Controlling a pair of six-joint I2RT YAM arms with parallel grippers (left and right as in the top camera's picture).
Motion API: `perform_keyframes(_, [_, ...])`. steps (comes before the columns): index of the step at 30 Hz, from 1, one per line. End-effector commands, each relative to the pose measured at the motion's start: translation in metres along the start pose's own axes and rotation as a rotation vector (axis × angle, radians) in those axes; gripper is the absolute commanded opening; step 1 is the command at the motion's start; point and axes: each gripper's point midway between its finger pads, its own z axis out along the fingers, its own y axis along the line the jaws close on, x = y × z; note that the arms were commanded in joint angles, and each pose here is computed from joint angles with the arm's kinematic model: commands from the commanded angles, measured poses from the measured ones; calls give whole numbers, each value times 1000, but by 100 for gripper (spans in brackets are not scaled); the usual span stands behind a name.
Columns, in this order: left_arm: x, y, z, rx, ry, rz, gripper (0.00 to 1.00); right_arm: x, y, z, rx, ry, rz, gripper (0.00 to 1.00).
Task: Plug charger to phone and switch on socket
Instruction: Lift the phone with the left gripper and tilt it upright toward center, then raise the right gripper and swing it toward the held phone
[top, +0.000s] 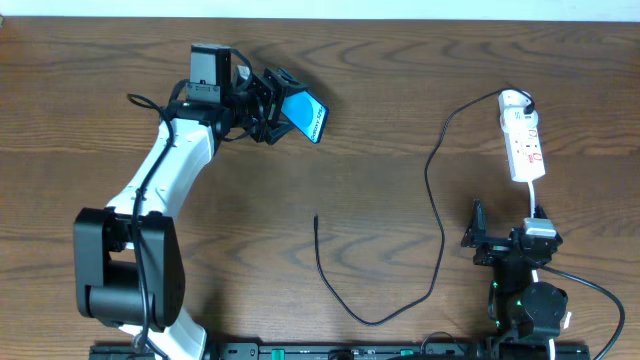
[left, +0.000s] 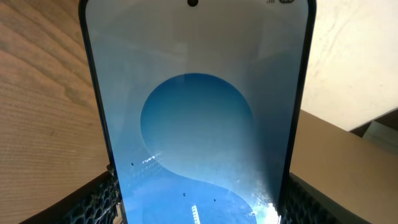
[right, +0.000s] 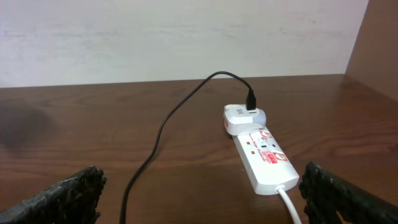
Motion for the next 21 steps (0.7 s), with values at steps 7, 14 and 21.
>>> perform_keyframes(7, [13, -41, -33, 85, -66, 93, 7, -8, 1, 0, -2, -35, 23, 99])
perform_keyframes(14, [11, -49, -44, 94, -125, 122, 7, -2, 42, -5, -243, 6, 119, 99])
perform_keyframes(21, [12, -49, -43, 91, -122, 128, 7, -9, 47, -6, -265, 99, 135, 99])
